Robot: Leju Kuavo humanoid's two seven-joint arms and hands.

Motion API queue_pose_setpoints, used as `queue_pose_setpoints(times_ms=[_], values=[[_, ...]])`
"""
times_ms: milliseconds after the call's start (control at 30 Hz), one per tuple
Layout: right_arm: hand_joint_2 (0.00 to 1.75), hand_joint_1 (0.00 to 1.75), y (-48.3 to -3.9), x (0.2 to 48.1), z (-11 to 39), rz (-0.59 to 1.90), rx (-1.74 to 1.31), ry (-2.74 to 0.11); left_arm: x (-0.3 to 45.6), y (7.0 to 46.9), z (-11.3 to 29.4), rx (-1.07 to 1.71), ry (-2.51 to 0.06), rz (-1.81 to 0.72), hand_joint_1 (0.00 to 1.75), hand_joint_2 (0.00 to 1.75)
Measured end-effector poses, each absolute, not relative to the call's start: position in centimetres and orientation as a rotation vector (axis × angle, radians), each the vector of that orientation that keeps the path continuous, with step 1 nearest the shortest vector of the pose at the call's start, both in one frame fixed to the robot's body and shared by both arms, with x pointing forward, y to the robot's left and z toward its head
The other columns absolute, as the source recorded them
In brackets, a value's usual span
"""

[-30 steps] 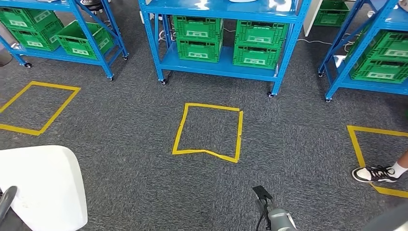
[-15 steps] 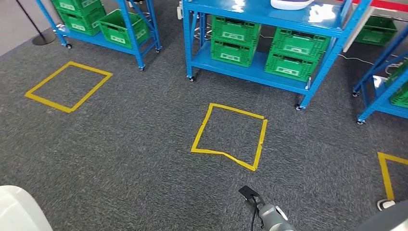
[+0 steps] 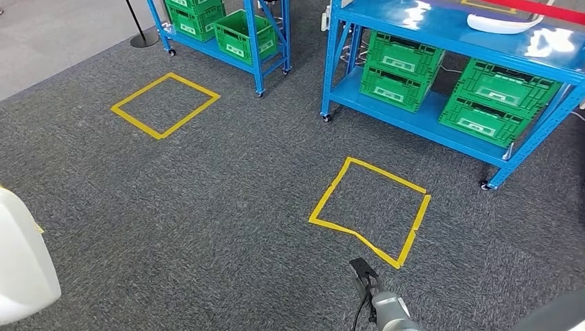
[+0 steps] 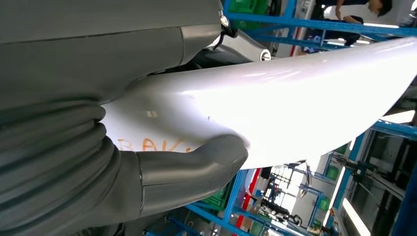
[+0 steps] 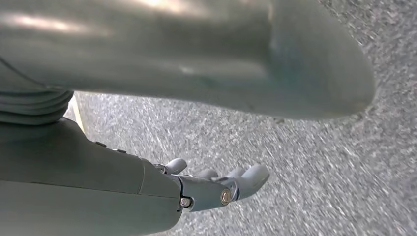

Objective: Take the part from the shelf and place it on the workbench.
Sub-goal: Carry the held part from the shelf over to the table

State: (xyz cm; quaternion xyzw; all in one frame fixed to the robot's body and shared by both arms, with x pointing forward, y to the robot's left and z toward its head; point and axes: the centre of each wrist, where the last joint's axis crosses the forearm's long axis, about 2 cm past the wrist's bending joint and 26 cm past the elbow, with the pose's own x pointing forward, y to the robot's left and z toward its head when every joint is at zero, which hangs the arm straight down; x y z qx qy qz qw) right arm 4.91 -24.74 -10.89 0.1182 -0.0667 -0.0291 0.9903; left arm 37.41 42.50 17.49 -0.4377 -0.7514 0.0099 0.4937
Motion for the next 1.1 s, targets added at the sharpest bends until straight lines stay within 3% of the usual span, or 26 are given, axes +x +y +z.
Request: queue_pose_setpoints(times_ms=[1100], values=[[0.00, 0.00, -24.3, 3.6, -11.0, -0.188, 0.236, -0.096, 41.3, 40.0, 21.4, -1.045, -1.843, -0.015, 1.75, 1.75]])
